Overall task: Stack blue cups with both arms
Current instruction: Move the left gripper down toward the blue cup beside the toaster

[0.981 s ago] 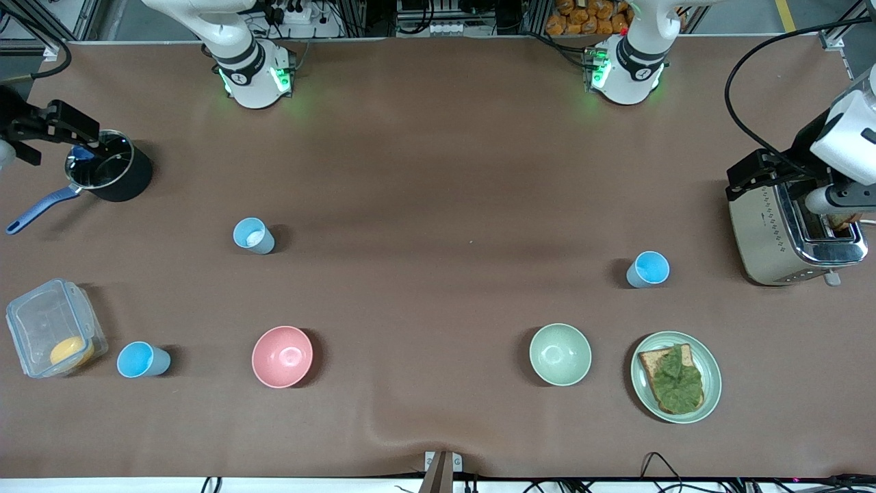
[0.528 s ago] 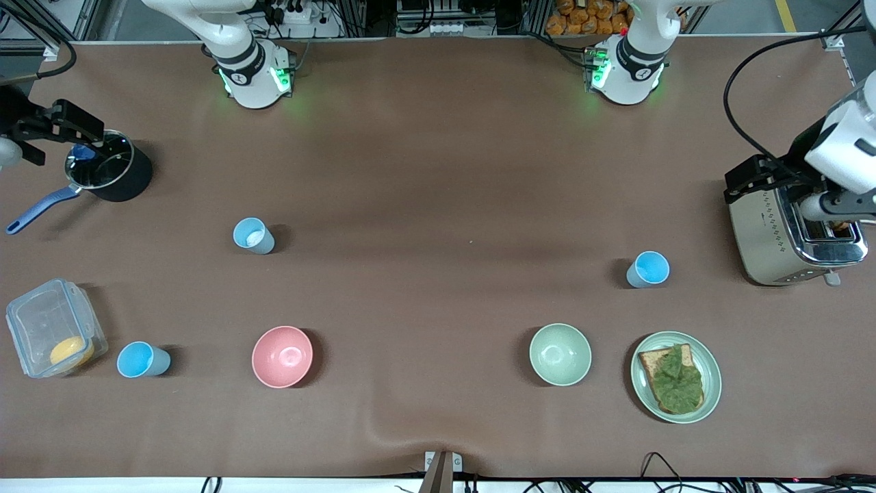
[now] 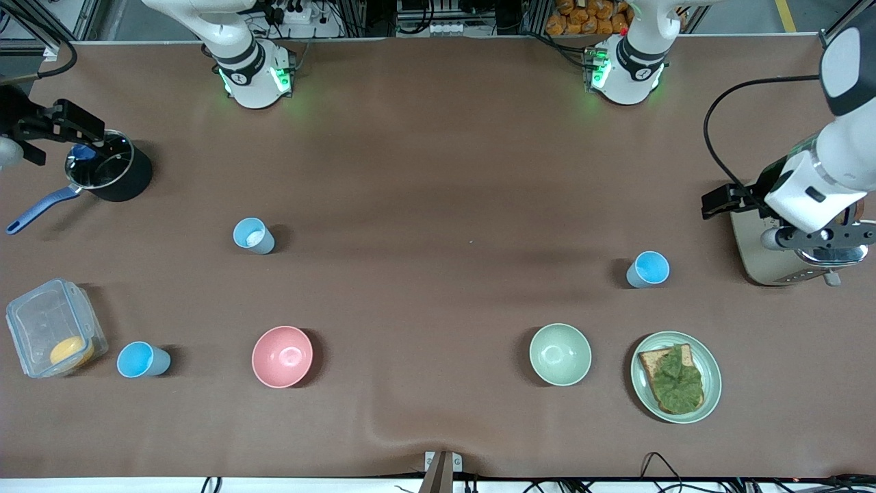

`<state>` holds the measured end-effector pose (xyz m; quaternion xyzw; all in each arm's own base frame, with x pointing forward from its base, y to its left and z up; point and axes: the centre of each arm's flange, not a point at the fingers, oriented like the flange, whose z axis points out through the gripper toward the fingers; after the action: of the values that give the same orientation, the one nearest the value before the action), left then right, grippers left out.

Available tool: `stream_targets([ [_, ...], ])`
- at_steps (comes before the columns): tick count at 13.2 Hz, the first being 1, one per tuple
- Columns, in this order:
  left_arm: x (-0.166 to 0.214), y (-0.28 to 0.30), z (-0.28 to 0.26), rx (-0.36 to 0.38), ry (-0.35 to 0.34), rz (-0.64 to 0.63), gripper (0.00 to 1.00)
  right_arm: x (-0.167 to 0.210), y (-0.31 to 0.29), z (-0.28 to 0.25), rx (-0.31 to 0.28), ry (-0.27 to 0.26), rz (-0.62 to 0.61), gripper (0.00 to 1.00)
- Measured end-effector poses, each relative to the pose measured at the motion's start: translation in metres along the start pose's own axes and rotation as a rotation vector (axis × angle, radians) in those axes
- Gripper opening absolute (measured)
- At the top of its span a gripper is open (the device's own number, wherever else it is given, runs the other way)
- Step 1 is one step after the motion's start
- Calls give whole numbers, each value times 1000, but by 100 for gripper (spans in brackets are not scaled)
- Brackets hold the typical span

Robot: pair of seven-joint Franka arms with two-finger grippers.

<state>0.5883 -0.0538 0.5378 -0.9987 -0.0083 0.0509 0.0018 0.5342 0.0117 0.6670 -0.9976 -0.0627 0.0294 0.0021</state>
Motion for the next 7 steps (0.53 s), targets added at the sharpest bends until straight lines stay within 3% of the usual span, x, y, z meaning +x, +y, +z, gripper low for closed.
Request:
stream_targets([
  [7, 4, -1, 42, -1, 2, -3, 100, 1, -12, -1, -1, -2, -23, 100],
])
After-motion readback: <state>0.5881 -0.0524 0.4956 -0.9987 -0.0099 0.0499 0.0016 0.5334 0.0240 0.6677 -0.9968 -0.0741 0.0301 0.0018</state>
